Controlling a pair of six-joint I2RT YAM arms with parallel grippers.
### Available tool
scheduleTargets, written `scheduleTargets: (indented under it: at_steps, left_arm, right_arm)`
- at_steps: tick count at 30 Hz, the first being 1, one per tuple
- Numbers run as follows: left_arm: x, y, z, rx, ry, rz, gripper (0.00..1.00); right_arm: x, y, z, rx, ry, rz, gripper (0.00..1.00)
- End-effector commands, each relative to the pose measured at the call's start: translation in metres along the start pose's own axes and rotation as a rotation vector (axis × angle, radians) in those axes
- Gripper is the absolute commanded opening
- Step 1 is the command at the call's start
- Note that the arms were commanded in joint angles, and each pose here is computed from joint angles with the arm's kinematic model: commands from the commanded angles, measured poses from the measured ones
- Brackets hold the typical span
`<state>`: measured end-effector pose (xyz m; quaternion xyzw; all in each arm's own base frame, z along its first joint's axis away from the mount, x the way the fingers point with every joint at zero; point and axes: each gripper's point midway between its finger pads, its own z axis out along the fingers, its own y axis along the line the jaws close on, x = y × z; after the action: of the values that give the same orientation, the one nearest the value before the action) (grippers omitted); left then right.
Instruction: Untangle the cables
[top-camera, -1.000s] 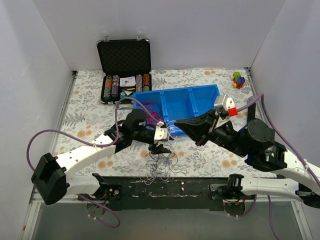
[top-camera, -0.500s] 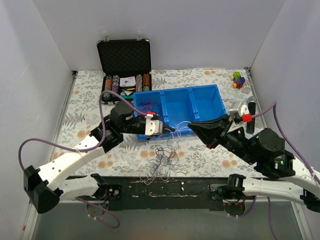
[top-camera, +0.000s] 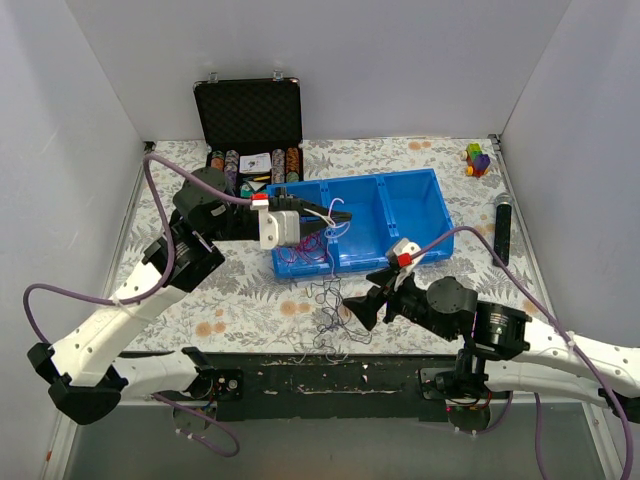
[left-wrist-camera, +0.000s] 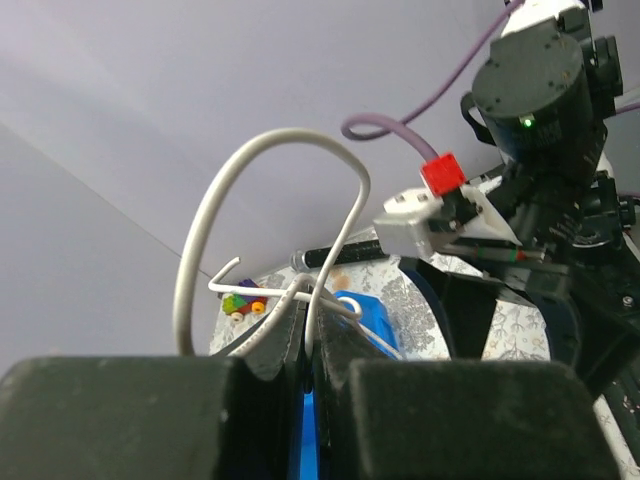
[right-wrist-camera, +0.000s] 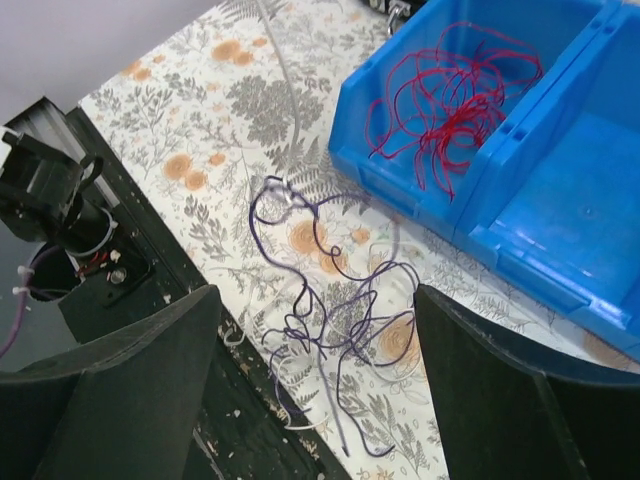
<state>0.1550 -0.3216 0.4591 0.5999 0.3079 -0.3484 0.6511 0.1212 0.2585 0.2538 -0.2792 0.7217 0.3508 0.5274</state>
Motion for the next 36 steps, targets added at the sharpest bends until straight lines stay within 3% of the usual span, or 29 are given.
scheduleTargets:
  at_steps: [1, 7, 14, 17, 19, 23, 24, 31, 34, 35, 36]
  left_arm:
    - [-0.014, 0.005, -0.001, 0.004, -0.003, 0.002, 0.0]
    - [-0.025, 0.012, -0.001, -0.004, -0.018, 0.016, 0.0]
    - [-0.043, 0.025, 0.002, -0.019, -0.037, 0.045, 0.0]
    - [-0.047, 0.028, 0.001, -0.026, -0.04, 0.065, 0.0]
    - [-0.051, 0.032, 0.0, -0.039, -0.043, 0.084, 0.0]
    - [-0.058, 0.045, -0.001, -0.077, -0.041, 0.141, 0.0]
    - [-0.061, 0.05, -0.001, -0.099, -0.042, 0.158, 0.0]
    - [-0.058, 0.082, 0.003, -0.222, -0.026, 0.218, 0.0]
    - [-0.058, 0.08, 0.011, -0.193, -0.042, 0.188, 0.0]
    - [-0.057, 0.079, 0.012, -0.182, -0.048, 0.18, 0.0]
    - [-0.058, 0.076, 0.014, -0.166, -0.056, 0.172, 0.0]
  right_arm:
    - [-0.016, 0.013, 0.003, -0.06, -0.1, 0.086, 0.87]
    - [-0.011, 0.029, 0.029, -0.107, -0.11, 0.091, 0.88]
    - [0.028, 0.036, 0.064, -0.108, -0.044, 0.107, 0.86]
    - [0.041, 0.031, 0.069, -0.083, -0.023, 0.135, 0.71]
    - [0.053, 0.027, 0.066, -0.073, -0.005, 0.156, 0.55]
    - [0.08, 0.01, 0.052, -0.022, 0.022, 0.214, 0.04]
    - [0.088, 0.004, 0.048, -0.001, 0.031, 0.226, 0.01]
    - [0.14, -0.036, 0.018, 0.148, 0.091, 0.334, 0.01]
    - [0.137, -0.037, 0.015, 0.138, 0.074, 0.338, 0.01]
    - [0.128, -0.033, 0.015, 0.117, 0.054, 0.327, 0.09]
    - [0.114, -0.027, 0.017, 0.089, 0.026, 0.308, 0.29]
